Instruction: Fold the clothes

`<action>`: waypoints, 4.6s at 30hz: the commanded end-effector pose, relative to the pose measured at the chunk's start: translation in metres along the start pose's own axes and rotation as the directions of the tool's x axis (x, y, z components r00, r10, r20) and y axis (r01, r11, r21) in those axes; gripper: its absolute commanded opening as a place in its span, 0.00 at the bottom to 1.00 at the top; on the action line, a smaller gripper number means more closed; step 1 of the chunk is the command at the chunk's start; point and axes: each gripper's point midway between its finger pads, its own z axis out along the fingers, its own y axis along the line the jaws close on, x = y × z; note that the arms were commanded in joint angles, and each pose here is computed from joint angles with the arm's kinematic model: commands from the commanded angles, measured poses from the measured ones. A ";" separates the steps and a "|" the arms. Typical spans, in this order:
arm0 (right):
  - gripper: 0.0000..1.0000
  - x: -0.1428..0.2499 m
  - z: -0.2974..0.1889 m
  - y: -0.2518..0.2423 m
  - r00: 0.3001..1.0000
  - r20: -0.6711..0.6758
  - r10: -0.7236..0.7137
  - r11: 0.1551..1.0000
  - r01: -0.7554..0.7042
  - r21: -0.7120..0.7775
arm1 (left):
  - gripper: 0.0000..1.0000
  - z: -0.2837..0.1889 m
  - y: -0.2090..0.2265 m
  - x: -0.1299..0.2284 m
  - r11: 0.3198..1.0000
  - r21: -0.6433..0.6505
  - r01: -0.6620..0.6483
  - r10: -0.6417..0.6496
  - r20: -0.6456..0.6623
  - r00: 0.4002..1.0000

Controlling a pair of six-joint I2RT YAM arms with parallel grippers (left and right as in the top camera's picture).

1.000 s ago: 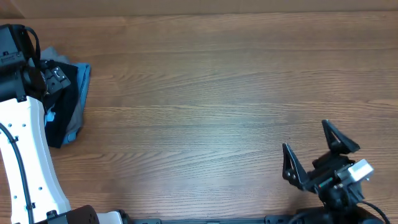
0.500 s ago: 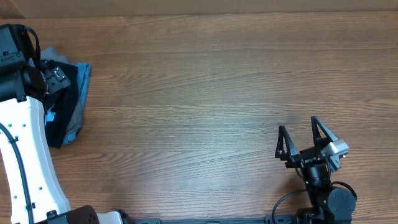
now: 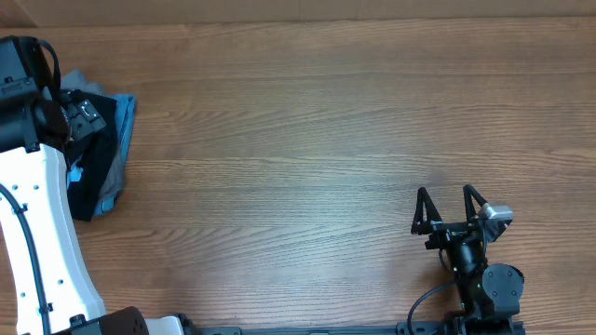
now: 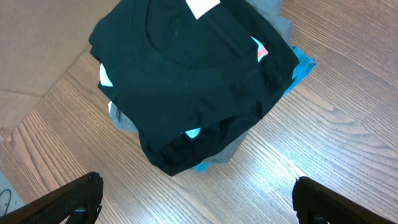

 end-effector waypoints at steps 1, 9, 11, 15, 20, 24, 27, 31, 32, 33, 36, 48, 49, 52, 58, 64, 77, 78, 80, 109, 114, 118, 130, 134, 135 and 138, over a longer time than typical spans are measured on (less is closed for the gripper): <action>1.00 0.001 0.000 -0.004 1.000 0.010 -0.015 1.000 0.014 0.017 | 1.00 -0.001 0.003 -0.001 1.000 -0.014 -0.018 0.018 0.008 1.000; 1.00 0.000 0.000 -0.004 1.000 0.010 -0.015 1.000 0.014 0.017 | 1.00 -0.001 0.003 -0.001 1.000 -0.014 -0.018 0.018 0.008 1.000; 1.00 0.000 0.000 -0.004 1.000 0.010 -0.015 1.000 0.014 0.017 | 1.00 -0.001 0.003 -0.001 1.000 -0.015 -0.018 0.018 0.008 1.000; 1.00 0.000 0.000 -0.004 1.000 0.010 -0.015 1.000 0.014 0.017 | 1.00 -0.001 0.003 -0.001 1.000 -0.015 -0.018 0.018 0.009 1.000; 1.00 0.000 0.000 -0.004 1.000 0.010 -0.014 1.000 0.014 0.017 | 1.00 -0.001 0.003 -0.001 1.000 -0.014 -0.018 0.018 0.009 1.000; 1.00 0.000 0.000 -0.004 1.000 0.010 -0.015 1.000 0.014 0.017 | 1.00 -0.003 0.003 -0.001 1.000 -0.012 -0.016 0.016 0.014 1.000; 1.00 0.000 0.000 -0.004 1.000 0.010 -0.015 1.000 0.014 0.017 | 1.00 -0.023 0.010 -0.004 1.000 0.004 0.004 -0.005 0.064 0.998; 1.00 0.000 0.000 -0.004 1.000 0.010 -0.015 1.000 0.014 0.017 | 1.00 -0.072 0.029 -0.006 0.998 0.048 0.050 -0.058 0.187 0.981; 1.00 0.000 0.000 -0.004 1.000 0.010 -0.015 1.000 0.014 0.017 | 1.00 -0.087 0.034 -0.006 0.996 0.061 0.062 -0.074 0.221 0.972; 1.00 0.000 0.000 -0.004 1.000 0.010 -0.015 1.000 0.014 0.017 | 1.00 -0.101 0.040 -0.005 0.994 0.076 0.074 -0.091 0.257 0.962; 1.00 0.000 0.000 -0.004 1.000 0.010 -0.015 1.000 0.014 0.017 | 1.00 -0.144 0.060 0.003 0.987 0.122 0.107 -0.144 0.359 0.922; 1.00 0.000 0.000 -0.004 1.000 0.010 -0.015 1.000 0.014 0.017 | 1.00 -0.215 0.109 0.071 0.963 0.222 0.154 -0.253 0.540 0.803; 1.00 0.000 0.000 -0.004 1.000 0.010 -0.015 1.000 0.014 0.017 | 1.00 -0.208 0.110 0.081 0.964 0.218 0.153 -0.248 0.533 0.809; 1.00 0.000 0.000 -0.004 1.000 0.010 -0.015 1.000 0.014 0.017 | 1.00 -0.176 0.108 0.112 0.972 0.189 0.142 -0.218 0.485 0.847; 1.00 0.000 0.000 -0.004 1.000 0.010 -0.015 1.000 0.014 0.017 | 1.00 -0.110 0.096 0.163 0.985 0.134 0.106 -0.147 0.355 0.923; 1.00 0.000 0.000 -0.004 1.000 0.010 -0.015 1.000 0.014 0.017 | 1.00 -0.081 0.052 0.156 0.946 0.320 0.059 -0.197 0.419 0.887; 1.00 0.000 0.000 -0.004 1.000 0.010 -0.015 1.000 0.014 0.017 | 1.00 -0.083 -0.038 0.131 0.716 0.653 -0.247 -0.352 0.643 0.680; 1.00 0.000 0.000 -0.004 1.000 0.010 -0.015 1.000 0.014 0.017 | 1.00 -0.080 -0.040 0.133 0.712 0.655 -0.253 -0.353 0.646 0.677; 1.00 0.000 0.000 -0.004 1.000 0.010 -0.014 1.000 0.014 0.017 | 1.00 -0.074 -0.044 0.138 0.707 0.657 -0.259 -0.351 0.645 0.678; 1.00 0.000 0.000 -0.004 1.000 0.010 -0.015 1.000 0.014 0.017 | 1.00 0.010 -0.055 0.187 0.787 0.560 -0.258 -0.259 0.680 0.687; 1.00 0.000 0.000 -0.004 1.000 0.010 -0.015 1.000 0.014 0.017 | 1.00 0.006 -0.063 0.191 0.797 0.454 -0.398 -0.118 0.764 0.634; 1.00 0.000 0.000 -0.004 1.000 0.010 -0.014 1.000 0.014 0.017 | 1.00 0.004 -0.066 0.193 0.788 0.452 -0.418 -0.108 0.770 0.629; 1.00 0.000 0.000 -0.004 1.000 0.010 -0.014 1.000 0.014 0.017 | 1.00 -0.003 -0.077 0.200 0.750 0.473 -0.463 -0.101 0.773 0.626; 1.00 0.000 0.000 -0.004 1.000 0.010 -0.015 1.000 0.014 0.017 | 1.00 -0.003 -0.077 0.200 0.750 0.473 -0.463 -0.101 0.773 0.626; 1.00 0.000 0.000 -0.004 1.000 0.010 -0.015 1.000 0.014 0.017 | 1.00 -0.003 -0.077 0.200 0.750 0.473 -0.463 -0.101 0.773 0.626; 1.00 0.000 0.000 -0.004 1.000 0.010 -0.015 1.000 0.014 0.017 | 1.00 -0.003 -0.077 0.200 0.750 0.473 -0.463 -0.101 0.773 0.626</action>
